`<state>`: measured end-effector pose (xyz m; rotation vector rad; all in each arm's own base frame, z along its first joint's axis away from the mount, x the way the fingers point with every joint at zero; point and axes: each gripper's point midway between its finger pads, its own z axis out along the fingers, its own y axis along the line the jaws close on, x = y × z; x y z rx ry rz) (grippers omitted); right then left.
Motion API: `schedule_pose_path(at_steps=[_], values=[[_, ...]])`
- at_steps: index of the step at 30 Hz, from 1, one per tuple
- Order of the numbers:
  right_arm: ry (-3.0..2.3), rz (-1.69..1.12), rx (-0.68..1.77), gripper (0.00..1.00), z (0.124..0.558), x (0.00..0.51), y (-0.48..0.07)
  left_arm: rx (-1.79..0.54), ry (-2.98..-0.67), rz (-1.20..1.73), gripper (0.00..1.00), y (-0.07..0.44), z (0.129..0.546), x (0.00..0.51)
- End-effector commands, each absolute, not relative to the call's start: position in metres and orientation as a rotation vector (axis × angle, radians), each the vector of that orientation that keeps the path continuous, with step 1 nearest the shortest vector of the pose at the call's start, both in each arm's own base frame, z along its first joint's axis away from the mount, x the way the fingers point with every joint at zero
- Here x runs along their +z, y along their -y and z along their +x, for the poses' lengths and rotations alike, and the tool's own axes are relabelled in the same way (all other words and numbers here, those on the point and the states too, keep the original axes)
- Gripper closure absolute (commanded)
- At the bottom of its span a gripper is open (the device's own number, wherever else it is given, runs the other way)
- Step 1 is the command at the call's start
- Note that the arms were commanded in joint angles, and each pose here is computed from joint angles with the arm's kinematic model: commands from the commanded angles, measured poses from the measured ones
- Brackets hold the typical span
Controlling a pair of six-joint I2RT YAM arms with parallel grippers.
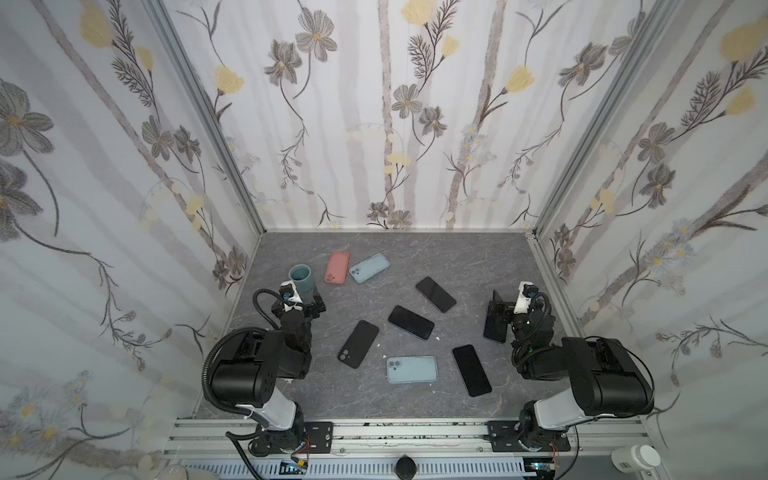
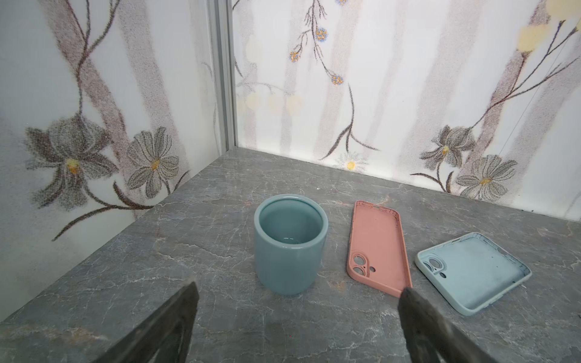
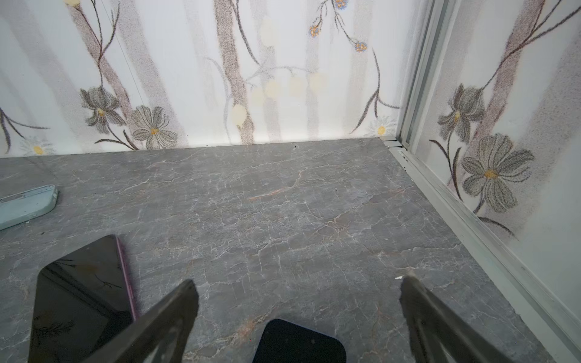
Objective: Put the phone into the phone case
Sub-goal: 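Move both arms out from rest toward the phones on the table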
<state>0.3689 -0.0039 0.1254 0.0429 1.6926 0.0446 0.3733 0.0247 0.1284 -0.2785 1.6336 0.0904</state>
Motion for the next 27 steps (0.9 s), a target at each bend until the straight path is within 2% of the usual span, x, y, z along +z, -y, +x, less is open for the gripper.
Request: schedule_pose_path(at_steps=[1,27], values=[[-1.654,0.036,0.045,0.00,0.3708,0.1354,0.0032,0.090,-1.622,-0.278,0.00,-0.0248,0.3749,0.1320],[-1.655,0.036,0.043,0.01,0.3711,0.1351,0.0035,0.071,-1.631,-0.280,0.00,-0.0266,0.3767,0.1305]])
